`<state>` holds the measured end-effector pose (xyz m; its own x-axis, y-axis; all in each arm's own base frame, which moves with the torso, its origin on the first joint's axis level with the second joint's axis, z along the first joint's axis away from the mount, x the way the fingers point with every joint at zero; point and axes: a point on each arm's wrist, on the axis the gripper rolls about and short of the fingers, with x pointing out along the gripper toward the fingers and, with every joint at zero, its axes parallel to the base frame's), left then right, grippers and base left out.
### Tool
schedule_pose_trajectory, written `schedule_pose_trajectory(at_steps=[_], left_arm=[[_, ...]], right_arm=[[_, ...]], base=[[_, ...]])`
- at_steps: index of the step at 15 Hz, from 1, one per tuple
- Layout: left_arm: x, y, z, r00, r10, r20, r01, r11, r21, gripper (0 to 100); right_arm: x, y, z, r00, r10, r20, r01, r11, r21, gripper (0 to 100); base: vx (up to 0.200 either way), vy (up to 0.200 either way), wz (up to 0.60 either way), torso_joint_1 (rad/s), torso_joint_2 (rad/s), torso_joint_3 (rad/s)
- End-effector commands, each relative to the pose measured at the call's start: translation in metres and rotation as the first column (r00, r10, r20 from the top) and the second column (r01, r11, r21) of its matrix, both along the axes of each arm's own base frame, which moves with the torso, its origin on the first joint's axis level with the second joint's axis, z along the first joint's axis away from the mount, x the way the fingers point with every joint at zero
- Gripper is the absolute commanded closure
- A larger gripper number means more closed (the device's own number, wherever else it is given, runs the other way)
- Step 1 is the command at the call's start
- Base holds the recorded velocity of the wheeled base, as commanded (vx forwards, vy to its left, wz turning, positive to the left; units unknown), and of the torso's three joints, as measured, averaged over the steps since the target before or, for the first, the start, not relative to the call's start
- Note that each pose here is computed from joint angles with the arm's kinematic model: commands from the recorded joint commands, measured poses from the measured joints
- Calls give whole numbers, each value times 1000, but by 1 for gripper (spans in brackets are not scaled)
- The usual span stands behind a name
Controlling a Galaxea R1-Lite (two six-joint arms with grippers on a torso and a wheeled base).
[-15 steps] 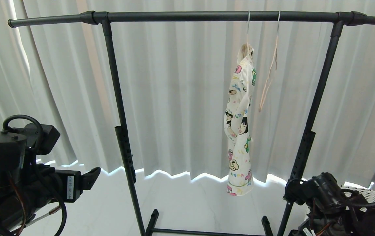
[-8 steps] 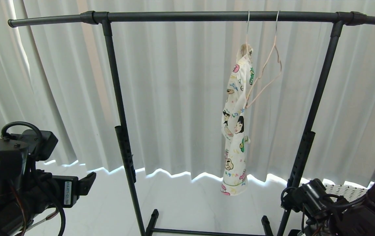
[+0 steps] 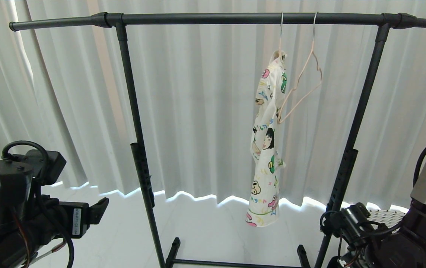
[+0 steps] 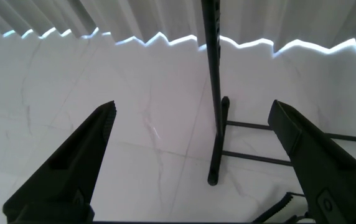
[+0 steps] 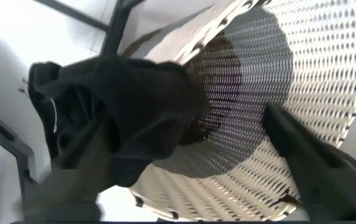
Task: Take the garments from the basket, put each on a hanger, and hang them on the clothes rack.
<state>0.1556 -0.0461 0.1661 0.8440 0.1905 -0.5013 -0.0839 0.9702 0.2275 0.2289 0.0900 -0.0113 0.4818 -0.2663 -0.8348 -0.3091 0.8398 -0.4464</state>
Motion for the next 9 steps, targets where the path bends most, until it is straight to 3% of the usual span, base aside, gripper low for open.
schedule_pose_trajectory(at_steps=[1, 3, 5, 7, 9], left_arm=[[-1, 0, -2, 1000, 7, -4, -7, 1000, 7, 0], [-1, 1, -2, 1000, 14, -5, -14, 1000, 12, 0], [-1, -1, -2, 1000, 17, -1, -17, 1000, 24, 0], [-7, -5, -9, 1000, 19, -11, -18, 998, 61, 0], [-13, -10, -11, 1000, -22, -12, 23, 998, 62, 0]], right_arm=[[0, 0, -4, 1000, 1, -12, -1, 1000, -6, 100], [2, 4, 5, 999, 12, 39, -13, 1000, 10, 100], [2, 7, 30, 992, 25, 121, -30, 999, 35, 100], [-4, 8, 65, 989, 40, 142, -46, 998, 42, 100], [-6, 8, 106, 985, 39, 166, -50, 997, 63, 100]], base=[[0, 0, 0, 0, 0, 0], [0, 0, 0, 0, 0, 0], [0, 0, 0, 0, 0, 0], [0, 0, 0, 0, 0, 0], [0, 0, 0, 0, 0, 0]])
